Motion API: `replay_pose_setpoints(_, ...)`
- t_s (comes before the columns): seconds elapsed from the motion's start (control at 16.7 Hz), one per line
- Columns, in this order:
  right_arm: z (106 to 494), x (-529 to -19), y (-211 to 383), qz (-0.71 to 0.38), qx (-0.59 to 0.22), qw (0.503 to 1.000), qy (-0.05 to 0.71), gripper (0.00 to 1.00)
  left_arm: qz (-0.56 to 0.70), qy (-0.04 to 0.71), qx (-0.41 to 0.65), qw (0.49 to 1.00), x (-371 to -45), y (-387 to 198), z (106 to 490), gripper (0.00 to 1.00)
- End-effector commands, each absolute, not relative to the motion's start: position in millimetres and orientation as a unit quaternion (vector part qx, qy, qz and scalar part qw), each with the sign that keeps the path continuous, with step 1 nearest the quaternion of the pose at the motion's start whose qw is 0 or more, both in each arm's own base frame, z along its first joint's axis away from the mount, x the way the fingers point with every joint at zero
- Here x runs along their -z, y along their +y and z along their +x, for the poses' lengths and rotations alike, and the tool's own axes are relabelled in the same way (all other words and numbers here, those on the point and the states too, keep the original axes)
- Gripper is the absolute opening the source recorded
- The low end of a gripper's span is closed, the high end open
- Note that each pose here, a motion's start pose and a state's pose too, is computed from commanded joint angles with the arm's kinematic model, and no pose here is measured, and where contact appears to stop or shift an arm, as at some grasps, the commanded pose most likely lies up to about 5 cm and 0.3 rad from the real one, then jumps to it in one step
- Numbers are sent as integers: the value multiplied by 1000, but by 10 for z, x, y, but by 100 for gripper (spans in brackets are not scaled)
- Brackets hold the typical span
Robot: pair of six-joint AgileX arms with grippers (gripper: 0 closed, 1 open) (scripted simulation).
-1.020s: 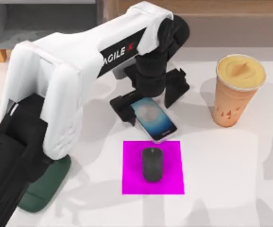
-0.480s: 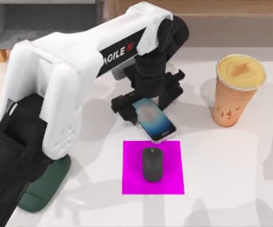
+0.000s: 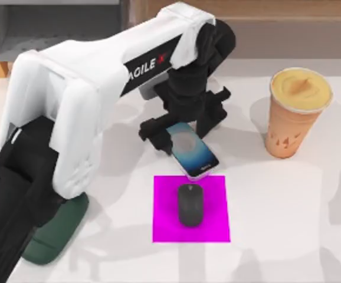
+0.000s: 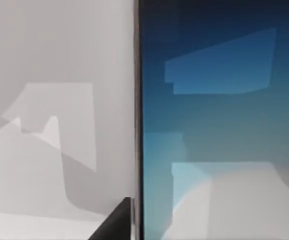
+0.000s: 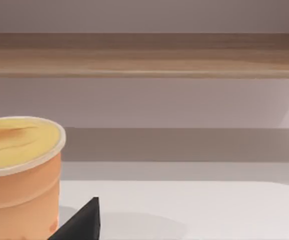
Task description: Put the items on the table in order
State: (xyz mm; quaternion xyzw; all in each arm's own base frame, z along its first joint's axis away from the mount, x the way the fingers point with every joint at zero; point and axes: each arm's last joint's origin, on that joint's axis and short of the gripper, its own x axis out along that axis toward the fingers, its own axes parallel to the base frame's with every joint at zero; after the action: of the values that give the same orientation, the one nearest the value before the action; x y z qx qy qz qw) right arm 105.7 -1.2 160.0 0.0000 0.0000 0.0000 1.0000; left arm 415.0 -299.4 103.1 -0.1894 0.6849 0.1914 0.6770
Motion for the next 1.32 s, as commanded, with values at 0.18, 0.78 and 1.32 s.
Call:
replay_pose_setpoints(0.18,1057,-1600,-12,0,0,1000,0,100,-189,685,-191,677,-1031,-2994,4150,0)
replay_pose_setpoints(0.78,1057,-1600,-12,0,0,1000,0,100,-189,683,-186,680,-1380,-2994,4130,0)
replay_pose_setpoints(1.32,1057,-1600,-12,0,0,1000,0,100,-190,684,-171,683,-1561,-2884,4138,0)
